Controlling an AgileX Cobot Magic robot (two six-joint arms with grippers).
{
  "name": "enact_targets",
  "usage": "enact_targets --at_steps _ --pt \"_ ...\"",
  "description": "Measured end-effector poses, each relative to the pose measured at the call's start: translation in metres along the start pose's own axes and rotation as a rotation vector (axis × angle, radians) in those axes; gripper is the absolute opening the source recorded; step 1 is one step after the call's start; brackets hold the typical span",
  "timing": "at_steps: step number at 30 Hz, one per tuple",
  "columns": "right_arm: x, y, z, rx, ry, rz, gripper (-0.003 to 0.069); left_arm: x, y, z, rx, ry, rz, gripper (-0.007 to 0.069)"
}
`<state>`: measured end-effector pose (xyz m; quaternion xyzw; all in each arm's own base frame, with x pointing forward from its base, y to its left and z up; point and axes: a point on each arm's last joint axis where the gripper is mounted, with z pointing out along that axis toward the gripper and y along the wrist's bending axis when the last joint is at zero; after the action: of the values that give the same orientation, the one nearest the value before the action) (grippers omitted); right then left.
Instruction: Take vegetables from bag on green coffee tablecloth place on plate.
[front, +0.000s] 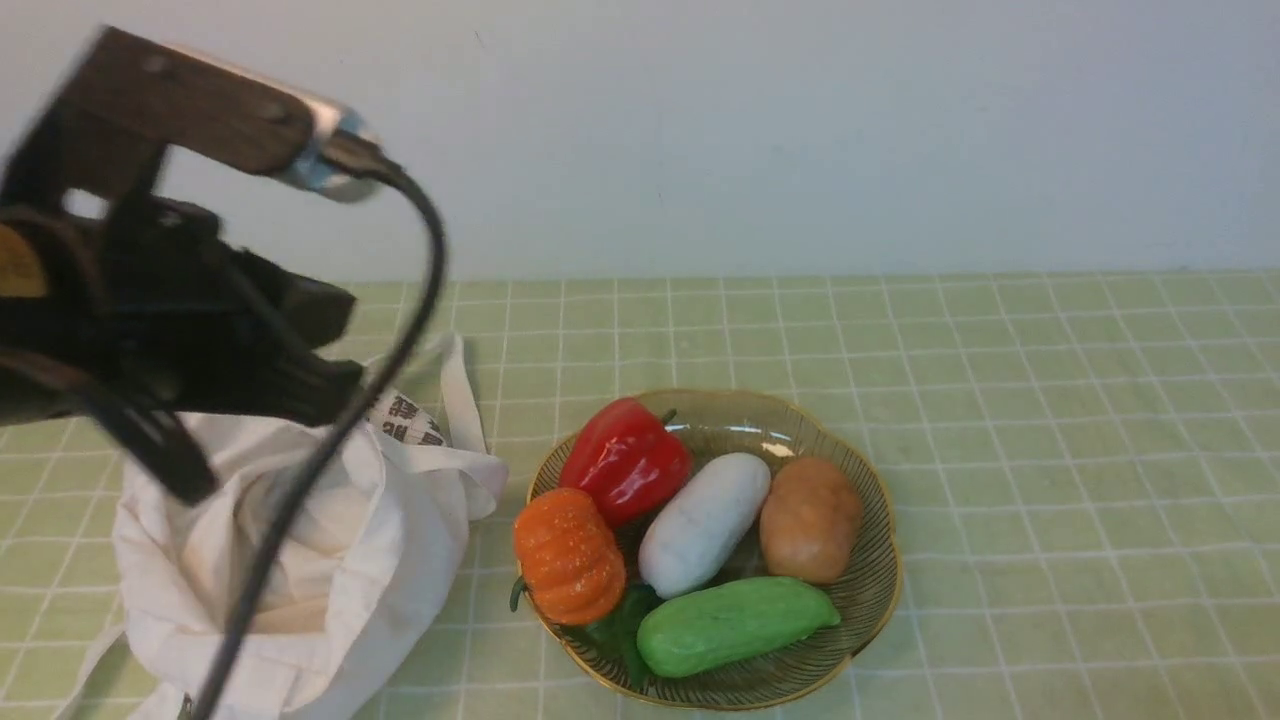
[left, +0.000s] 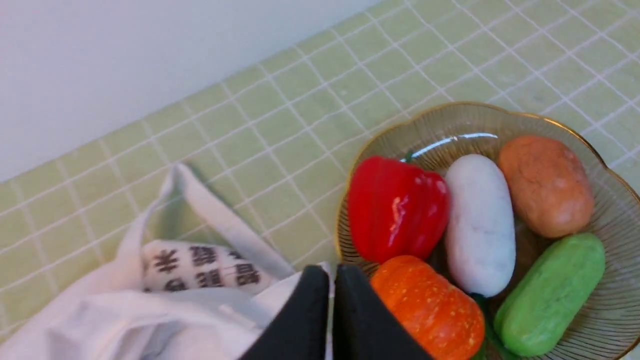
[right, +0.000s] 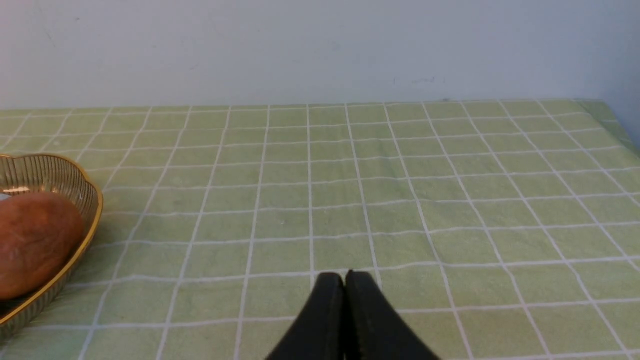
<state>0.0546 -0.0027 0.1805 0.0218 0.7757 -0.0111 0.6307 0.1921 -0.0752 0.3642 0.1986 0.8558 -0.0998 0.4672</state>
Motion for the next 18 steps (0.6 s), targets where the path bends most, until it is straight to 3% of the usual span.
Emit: enact_targets --at_steps 2,6,18 --pt "0.0 0.0 0.0 0.0 0.0 0.0 -0.0016 0.009 0.007 -0.044 -0.062 -0.096 -0.056 -0.0005" --pt "0.0 0.0 0.0 0.0 0.0 0.0 -0.0016 0.031 0.005 -0.083 -0.116 -0.205 -0.082 -0.0005" --pt "0.0 0.0 0.0 0.0 0.0 0.0 -0.0016 0.07 -0.009 -0.132 -0.14 -0.384 -0.092 -0.0005"
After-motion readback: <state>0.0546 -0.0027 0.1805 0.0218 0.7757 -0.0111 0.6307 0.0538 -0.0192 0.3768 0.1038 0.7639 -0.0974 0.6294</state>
